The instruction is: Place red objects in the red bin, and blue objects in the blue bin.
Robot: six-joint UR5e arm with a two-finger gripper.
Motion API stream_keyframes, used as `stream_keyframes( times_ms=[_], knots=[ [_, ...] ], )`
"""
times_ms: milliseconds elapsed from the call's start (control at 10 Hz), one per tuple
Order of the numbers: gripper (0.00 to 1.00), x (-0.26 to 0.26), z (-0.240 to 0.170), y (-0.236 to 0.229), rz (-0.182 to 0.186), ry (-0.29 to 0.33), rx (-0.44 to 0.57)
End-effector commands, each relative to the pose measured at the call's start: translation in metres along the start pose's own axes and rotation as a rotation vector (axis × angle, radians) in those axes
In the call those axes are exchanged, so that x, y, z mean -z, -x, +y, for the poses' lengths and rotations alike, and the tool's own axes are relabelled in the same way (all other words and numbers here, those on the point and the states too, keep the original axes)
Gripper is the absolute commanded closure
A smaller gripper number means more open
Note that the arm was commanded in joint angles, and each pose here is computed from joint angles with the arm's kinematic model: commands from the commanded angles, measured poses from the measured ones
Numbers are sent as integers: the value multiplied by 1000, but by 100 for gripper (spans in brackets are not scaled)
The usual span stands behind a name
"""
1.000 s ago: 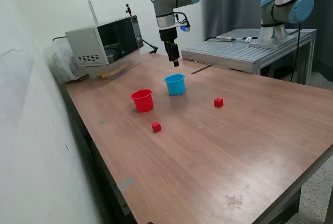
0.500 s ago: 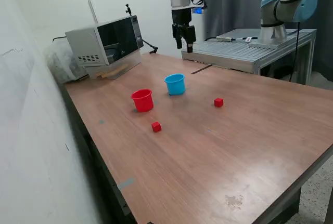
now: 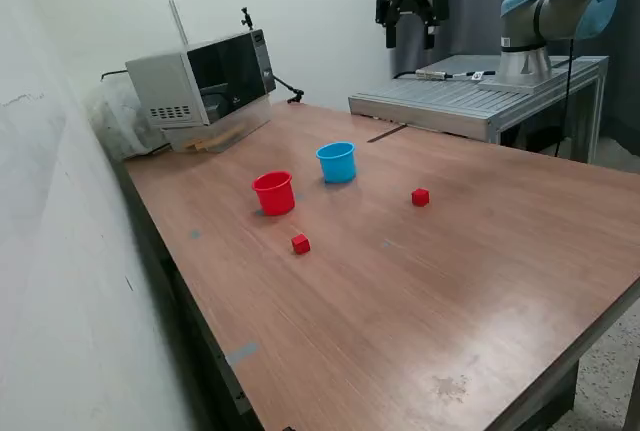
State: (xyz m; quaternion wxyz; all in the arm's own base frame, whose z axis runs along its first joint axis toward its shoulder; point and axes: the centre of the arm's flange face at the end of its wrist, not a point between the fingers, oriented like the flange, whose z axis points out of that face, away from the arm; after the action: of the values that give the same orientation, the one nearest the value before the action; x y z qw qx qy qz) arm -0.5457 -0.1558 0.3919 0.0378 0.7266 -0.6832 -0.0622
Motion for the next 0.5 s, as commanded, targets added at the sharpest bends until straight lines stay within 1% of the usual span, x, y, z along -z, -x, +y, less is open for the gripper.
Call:
stream_keyframes(
  times_ms=[0,200,300,400],
  knots=[
    [0,14,-17,-47,12,14,86],
    [0,3,-18,-65,18,2,117],
    [0,-20,-12,-73,23,-21,130],
    [0,-60,2,-76,29,-26,131]
  ],
)
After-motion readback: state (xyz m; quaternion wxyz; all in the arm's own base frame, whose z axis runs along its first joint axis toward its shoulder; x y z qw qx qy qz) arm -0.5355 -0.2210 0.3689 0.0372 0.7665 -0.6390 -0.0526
